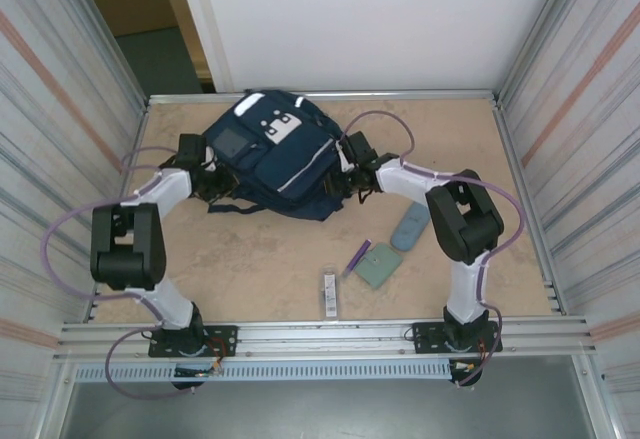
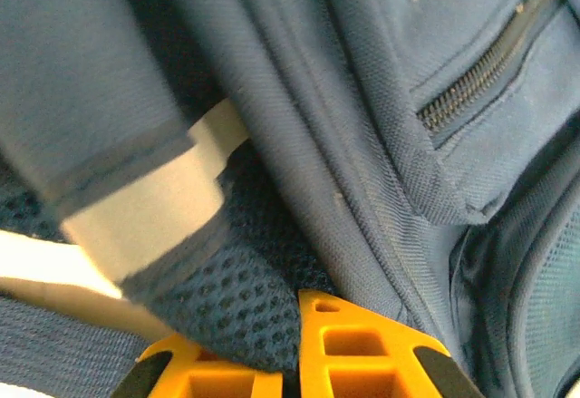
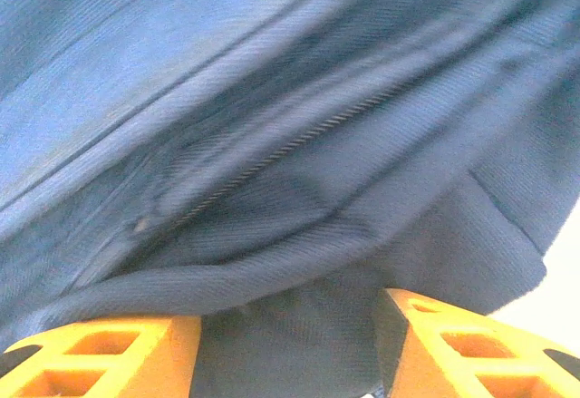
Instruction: Pack the student bag
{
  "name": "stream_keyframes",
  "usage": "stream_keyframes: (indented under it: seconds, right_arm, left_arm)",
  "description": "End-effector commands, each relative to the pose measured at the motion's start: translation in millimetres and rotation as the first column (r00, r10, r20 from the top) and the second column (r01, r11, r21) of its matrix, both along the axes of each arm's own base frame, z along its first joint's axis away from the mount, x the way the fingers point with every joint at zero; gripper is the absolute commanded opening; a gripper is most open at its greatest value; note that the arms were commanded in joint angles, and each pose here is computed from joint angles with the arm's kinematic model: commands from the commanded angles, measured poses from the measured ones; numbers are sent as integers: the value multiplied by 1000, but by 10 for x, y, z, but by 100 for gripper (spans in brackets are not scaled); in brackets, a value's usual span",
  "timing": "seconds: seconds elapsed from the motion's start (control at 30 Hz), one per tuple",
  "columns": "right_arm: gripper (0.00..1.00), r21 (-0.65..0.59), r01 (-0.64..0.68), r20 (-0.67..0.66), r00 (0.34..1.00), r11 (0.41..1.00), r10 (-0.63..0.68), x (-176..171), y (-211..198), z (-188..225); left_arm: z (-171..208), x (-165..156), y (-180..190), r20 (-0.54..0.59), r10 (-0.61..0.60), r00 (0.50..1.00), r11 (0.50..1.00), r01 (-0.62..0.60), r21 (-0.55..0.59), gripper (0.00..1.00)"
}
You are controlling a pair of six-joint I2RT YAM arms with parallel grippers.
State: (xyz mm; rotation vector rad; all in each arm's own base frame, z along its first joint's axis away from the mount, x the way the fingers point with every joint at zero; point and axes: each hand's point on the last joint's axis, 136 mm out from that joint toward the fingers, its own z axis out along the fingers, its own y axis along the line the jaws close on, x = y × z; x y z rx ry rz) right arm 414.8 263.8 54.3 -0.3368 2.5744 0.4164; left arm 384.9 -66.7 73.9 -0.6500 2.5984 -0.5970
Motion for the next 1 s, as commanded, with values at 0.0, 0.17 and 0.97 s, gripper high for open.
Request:
stream_keyframes:
  seconds: [0.0, 0.17, 0.97]
  right_arm:
    - [54, 49, 91, -31, 995, 995, -90, 270, -146, -123]
    - [55, 99, 137, -30, 990, 986, -135, 288, -252, 82]
    - [59, 70, -266, 44, 964, 962, 263, -1470, 1650, 102]
  left_arm:
    - [61, -296, -110, -20, 44, 999, 999, -44, -16, 1]
    - [28, -536, -29, -38, 153, 987, 987, -154, -35, 7]
    - [-134, -383, 166, -59, 211, 976, 971, -216, -104, 1]
